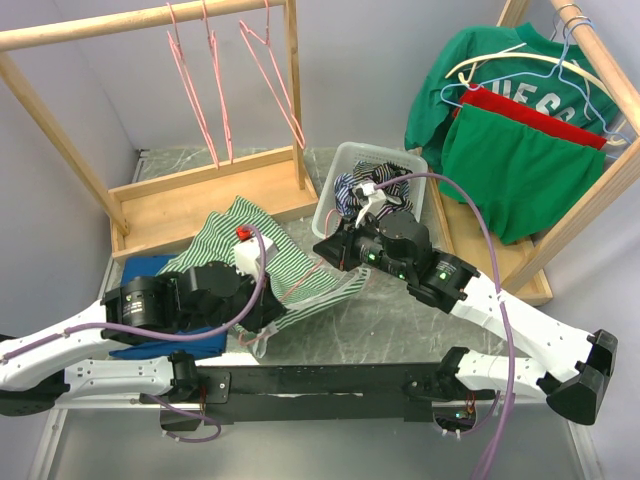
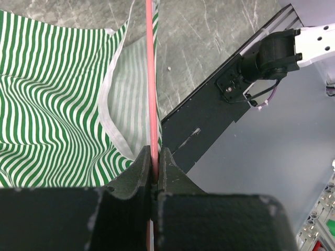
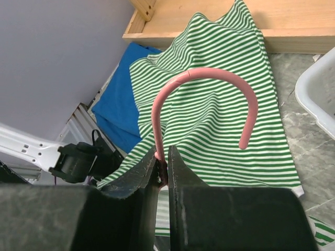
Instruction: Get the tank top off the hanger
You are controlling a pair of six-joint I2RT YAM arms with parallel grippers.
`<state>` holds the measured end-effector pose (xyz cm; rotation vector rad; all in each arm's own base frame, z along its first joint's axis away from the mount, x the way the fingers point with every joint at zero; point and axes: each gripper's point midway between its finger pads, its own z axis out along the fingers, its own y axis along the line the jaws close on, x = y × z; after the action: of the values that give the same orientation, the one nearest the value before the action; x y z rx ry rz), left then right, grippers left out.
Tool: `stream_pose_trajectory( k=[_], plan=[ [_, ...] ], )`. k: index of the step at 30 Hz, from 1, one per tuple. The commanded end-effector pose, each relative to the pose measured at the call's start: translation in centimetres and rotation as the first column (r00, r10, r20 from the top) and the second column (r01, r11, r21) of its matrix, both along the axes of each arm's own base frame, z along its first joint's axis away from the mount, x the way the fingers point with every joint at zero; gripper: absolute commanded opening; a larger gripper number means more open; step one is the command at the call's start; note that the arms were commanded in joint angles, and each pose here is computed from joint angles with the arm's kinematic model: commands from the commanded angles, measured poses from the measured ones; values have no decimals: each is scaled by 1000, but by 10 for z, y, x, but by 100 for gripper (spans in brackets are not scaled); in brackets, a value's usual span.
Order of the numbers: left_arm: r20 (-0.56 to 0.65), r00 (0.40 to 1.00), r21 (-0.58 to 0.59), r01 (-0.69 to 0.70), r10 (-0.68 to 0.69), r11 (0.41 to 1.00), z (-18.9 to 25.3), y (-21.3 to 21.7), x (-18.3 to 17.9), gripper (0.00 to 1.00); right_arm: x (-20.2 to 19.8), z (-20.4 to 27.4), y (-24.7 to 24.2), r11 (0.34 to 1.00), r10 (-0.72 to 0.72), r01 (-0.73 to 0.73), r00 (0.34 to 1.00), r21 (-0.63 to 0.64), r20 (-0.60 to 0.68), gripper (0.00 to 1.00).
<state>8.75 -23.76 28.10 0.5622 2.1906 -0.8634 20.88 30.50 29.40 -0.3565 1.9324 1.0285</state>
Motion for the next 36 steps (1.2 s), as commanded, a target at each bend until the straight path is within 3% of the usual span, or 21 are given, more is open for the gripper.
stream_pose_trajectory(
  k=[1, 3, 7, 11, 17, 19, 21, 24, 25, 29, 36],
  plan=[
    [21, 1000, -51, -17, 19, 999, 15, -3, 4, 5, -5, 49, 6, 995, 13, -20, 998, 102, 68, 0],
    [27, 999, -34, -33, 34, 999, 13, -4, 7, 23, -4, 46, 6, 998, -8, 3, 997, 59, 72, 0],
    [30, 999, 3, -31, 30, 1000, 8, -12, 11, 31, -9, 48, 20, 1000, 5, -7, 997, 27, 74, 0],
    [37, 998, 17, -44, 43, 999, 7, -22, 17, 29, -13, 46, 27, 1000, 14, -16, 998, 26, 68, 0],
    [53, 995, -13, -82, 83, 997, 9, -21, 23, 1, -16, 46, 24, 999, 12, -14, 997, 32, 70, 0],
    [63, 994, -27, -86, 88, 996, 12, -21, 24, 1, -18, 45, 23, 999, 15, -17, 998, 31, 67, 1],
    [78, 989, -32, -125, 128, 992, 15, -17, 30, 1, -17, 45, 17, 1000, -9, 7, 998, 30, 63, 18],
    [88, 974, -40, -204, 206, 978, 19, -5, 39, 1, -8, 32, -6, 991, -131, 130, 991, 6, 31, 60],
    [89, 970, -43, -225, 228, 974, 19, 2, 40, 1, -7, 28, -13, 986, -164, 164, 986, -1, 24, 69],
    [75, 966, -72, -244, 249, 967, 25, 17, 36, 1, 2, 0, -60, 929, -369, 367, 929, -53, -26, 79],
    [45, 974, -138, -214, 222, 967, 44, 29, 24, 1, 12, -35, -72, 912, -410, 406, 903, -59, -125, 74]
  ],
)
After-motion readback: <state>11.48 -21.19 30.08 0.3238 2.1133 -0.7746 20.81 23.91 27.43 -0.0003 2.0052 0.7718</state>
